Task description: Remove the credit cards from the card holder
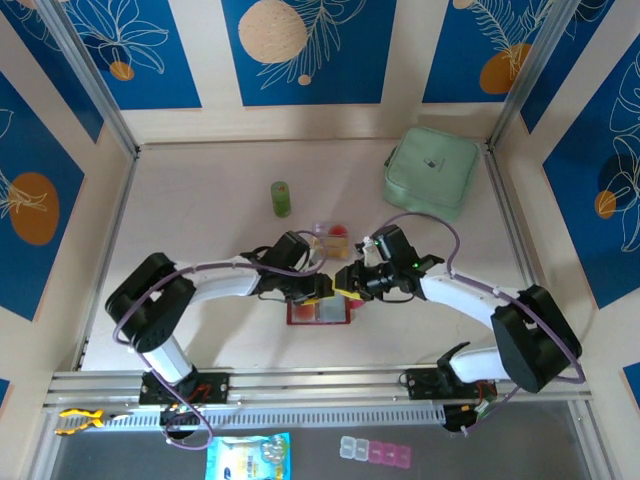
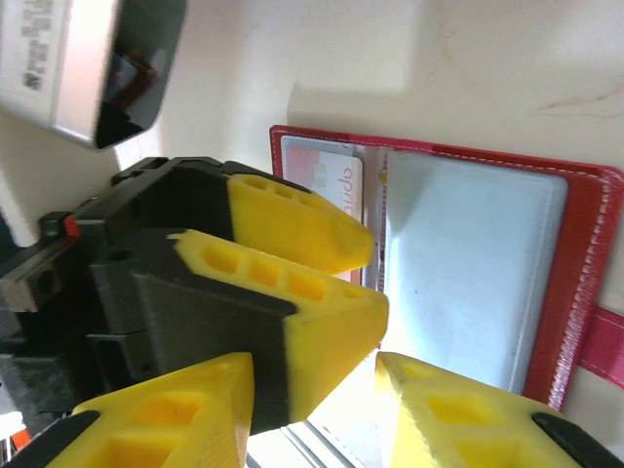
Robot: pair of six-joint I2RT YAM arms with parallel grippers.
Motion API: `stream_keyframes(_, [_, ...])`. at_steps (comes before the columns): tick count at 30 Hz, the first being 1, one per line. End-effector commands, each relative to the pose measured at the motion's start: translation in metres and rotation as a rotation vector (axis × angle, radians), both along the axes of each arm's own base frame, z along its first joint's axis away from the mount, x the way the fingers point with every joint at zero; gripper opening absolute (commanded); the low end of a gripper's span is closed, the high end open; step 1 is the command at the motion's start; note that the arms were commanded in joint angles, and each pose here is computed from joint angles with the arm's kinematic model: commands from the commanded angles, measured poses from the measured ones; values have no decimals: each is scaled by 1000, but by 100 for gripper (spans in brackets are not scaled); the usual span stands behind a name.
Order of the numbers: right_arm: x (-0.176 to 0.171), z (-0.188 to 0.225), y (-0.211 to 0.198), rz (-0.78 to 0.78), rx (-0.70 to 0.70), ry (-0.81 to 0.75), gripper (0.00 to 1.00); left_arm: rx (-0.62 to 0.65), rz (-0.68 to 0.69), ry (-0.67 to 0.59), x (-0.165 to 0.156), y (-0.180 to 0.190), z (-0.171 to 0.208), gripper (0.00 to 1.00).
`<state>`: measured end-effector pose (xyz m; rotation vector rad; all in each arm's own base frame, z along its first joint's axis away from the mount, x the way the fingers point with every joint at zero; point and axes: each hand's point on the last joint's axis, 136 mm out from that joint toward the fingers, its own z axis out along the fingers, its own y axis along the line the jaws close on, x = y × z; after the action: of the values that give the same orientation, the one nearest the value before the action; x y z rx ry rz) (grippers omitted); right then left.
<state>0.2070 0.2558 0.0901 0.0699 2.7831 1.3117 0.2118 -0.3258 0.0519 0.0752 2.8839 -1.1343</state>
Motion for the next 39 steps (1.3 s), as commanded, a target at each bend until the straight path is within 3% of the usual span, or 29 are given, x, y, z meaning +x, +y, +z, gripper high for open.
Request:
stream_keyframes(1, [1, 0, 11, 23, -5, 14, 37, -24, 17, -46, 5, 12, 14, 48])
stream_keyframes(14, [5, -16, 49, 78, -52, 56, 31, 35, 128, -37, -3, 77, 1, 31])
stream_keyframes(22, [3, -34, 58, 95, -88, 89, 29, 23, 111, -9, -5, 74, -9, 17])
stream_keyframes(31, [-3, -48, 62, 113, -112, 116, 28, 96, 94, -9, -7, 83, -25, 4])
stream_keyframes(39, [-4, -53, 66, 126, -120, 126, 27, 135, 97, 10, -12, 90, -36, 2])
